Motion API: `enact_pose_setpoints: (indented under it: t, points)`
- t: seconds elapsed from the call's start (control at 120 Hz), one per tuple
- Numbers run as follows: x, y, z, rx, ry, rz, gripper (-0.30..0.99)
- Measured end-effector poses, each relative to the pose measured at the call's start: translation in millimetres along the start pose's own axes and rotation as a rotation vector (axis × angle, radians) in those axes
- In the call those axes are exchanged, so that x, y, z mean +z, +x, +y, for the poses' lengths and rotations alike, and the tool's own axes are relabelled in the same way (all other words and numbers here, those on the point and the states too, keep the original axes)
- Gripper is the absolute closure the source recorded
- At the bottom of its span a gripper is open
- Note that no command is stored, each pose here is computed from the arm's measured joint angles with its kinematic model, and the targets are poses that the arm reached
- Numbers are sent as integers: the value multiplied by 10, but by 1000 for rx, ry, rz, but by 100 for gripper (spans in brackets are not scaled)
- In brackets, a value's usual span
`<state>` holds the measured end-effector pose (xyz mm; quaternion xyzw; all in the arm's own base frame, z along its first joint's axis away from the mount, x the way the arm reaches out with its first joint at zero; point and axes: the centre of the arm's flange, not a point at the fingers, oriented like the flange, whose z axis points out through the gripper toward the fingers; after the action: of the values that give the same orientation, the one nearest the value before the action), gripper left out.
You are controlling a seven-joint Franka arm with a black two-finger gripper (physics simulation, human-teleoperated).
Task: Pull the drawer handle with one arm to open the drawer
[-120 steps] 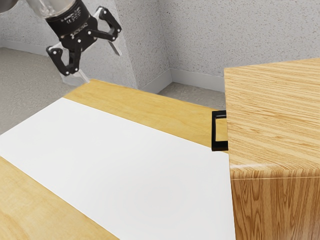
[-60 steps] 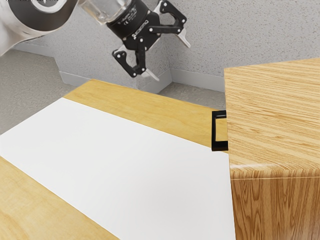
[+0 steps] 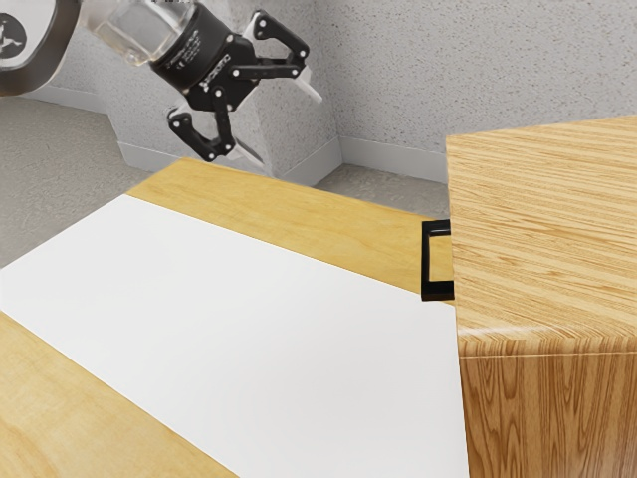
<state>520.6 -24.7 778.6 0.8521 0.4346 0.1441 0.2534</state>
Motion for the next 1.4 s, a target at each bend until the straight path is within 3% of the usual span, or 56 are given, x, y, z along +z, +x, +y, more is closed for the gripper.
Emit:
enact_pose_setpoints:
  t: [0.517, 0.858, 1.4]
  points:
    - [570, -113, -127, -5, -87, -139, 6]
    - [748, -296, -127, 109, -132, -242, 13]
    - [1224, -377, -129, 206, -119, -295, 25]
